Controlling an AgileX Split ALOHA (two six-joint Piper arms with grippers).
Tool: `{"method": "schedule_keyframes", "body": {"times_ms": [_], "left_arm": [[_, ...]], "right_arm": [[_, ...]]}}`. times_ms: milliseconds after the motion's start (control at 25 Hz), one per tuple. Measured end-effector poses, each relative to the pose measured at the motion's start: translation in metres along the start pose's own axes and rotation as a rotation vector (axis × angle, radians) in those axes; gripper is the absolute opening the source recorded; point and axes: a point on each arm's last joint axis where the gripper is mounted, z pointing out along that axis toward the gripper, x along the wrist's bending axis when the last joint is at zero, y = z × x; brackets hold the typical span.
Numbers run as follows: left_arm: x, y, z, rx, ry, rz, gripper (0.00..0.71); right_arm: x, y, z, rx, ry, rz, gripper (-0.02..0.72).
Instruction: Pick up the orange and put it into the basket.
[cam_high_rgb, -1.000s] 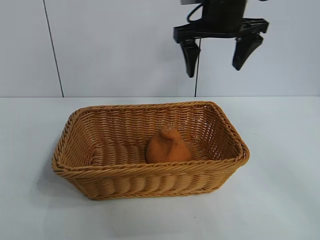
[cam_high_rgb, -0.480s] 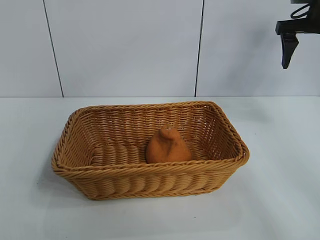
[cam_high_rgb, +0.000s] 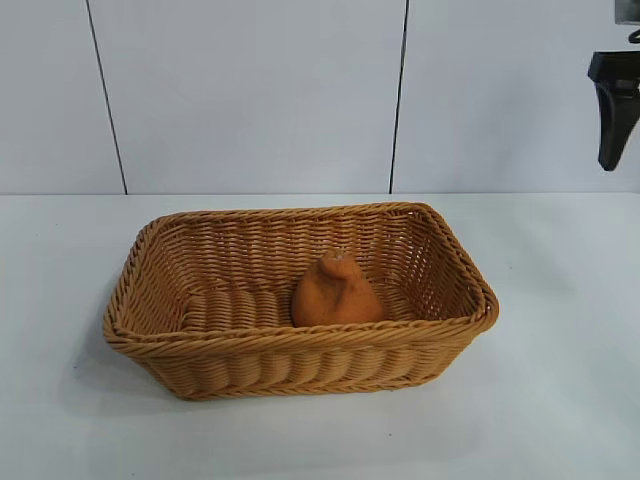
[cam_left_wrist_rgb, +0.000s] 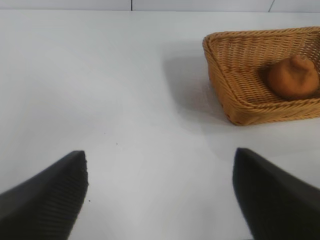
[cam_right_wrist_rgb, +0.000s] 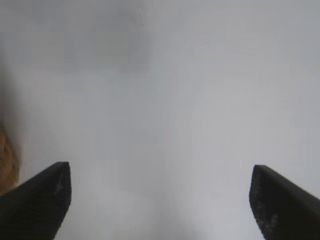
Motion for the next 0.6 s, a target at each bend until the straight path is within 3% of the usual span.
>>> {"method": "schedule_keyframes", "body": {"times_ms": [160, 280, 440, 600], "left_arm": [[0.0, 0.0, 0.0, 0.0, 0.0, 0.0, 0.571], [0.0, 0.0, 0.0, 0.0, 0.0, 0.0, 0.571], [0.0, 0.0, 0.0, 0.0, 0.0, 0.0, 0.571], [0.0, 0.0, 0.0, 0.0, 0.0, 0.0, 0.571]], "right_arm": [[-0.001, -0.06, -0.004, -0.042, -0.002, -0.004, 0.661], [-0.001, -0.1, 0.001, -0.15, -0.002, -0.009, 0.661], [-0.003, -0.146, 0.011, -0.344, -0.007, -0.043, 0.661], [-0.002, -0.176, -0.008, -0.595, -0.006, -0.061, 0.661]]}}
